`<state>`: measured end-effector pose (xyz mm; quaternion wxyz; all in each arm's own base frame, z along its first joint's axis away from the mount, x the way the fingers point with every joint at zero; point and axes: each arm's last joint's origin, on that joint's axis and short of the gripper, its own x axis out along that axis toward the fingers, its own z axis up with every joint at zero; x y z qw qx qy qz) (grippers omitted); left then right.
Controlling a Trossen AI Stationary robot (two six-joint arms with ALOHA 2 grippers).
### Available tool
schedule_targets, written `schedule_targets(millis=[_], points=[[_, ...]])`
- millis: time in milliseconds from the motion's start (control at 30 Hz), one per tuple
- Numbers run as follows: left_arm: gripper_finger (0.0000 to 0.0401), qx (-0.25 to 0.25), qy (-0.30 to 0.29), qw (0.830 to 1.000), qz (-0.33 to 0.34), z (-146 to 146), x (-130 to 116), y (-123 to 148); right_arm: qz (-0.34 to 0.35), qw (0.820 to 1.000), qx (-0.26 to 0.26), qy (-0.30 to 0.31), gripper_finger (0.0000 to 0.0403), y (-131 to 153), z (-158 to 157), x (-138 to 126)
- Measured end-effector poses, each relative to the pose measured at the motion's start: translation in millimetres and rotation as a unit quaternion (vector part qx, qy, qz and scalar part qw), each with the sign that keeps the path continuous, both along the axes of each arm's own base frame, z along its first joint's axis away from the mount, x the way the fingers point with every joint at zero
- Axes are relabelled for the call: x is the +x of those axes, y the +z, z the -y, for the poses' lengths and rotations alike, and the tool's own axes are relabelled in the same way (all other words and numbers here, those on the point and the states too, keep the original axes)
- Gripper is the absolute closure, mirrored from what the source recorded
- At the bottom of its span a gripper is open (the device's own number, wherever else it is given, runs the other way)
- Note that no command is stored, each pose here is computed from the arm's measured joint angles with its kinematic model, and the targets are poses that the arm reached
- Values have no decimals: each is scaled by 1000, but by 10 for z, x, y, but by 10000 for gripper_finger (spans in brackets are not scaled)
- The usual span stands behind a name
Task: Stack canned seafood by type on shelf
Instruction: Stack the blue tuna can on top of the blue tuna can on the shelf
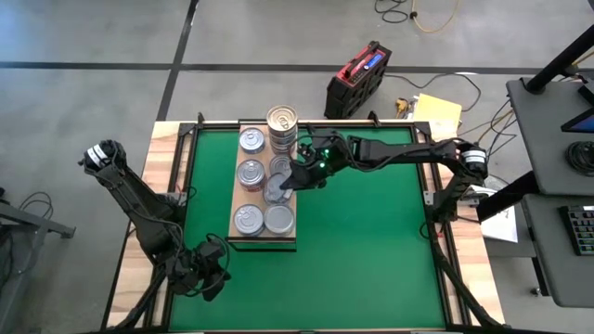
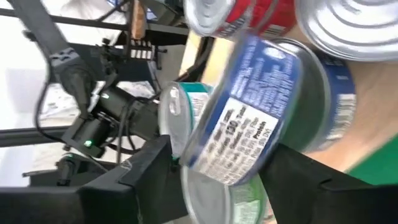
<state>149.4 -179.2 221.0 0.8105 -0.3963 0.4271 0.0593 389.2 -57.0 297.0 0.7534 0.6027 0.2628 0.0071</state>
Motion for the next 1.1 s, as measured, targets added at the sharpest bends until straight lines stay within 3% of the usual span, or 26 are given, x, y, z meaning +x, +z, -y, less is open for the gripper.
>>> schedule_targets(millis=[700, 1100], points=[[401, 9, 0, 1000, -7, -14, -11, -13, -25, 1000, 1, 8, 168, -2, -48, -13], [401, 9, 0, 1000, -7, -14, -11, -14, -34, 999, -24, 7, 171, -31, -40, -26]])
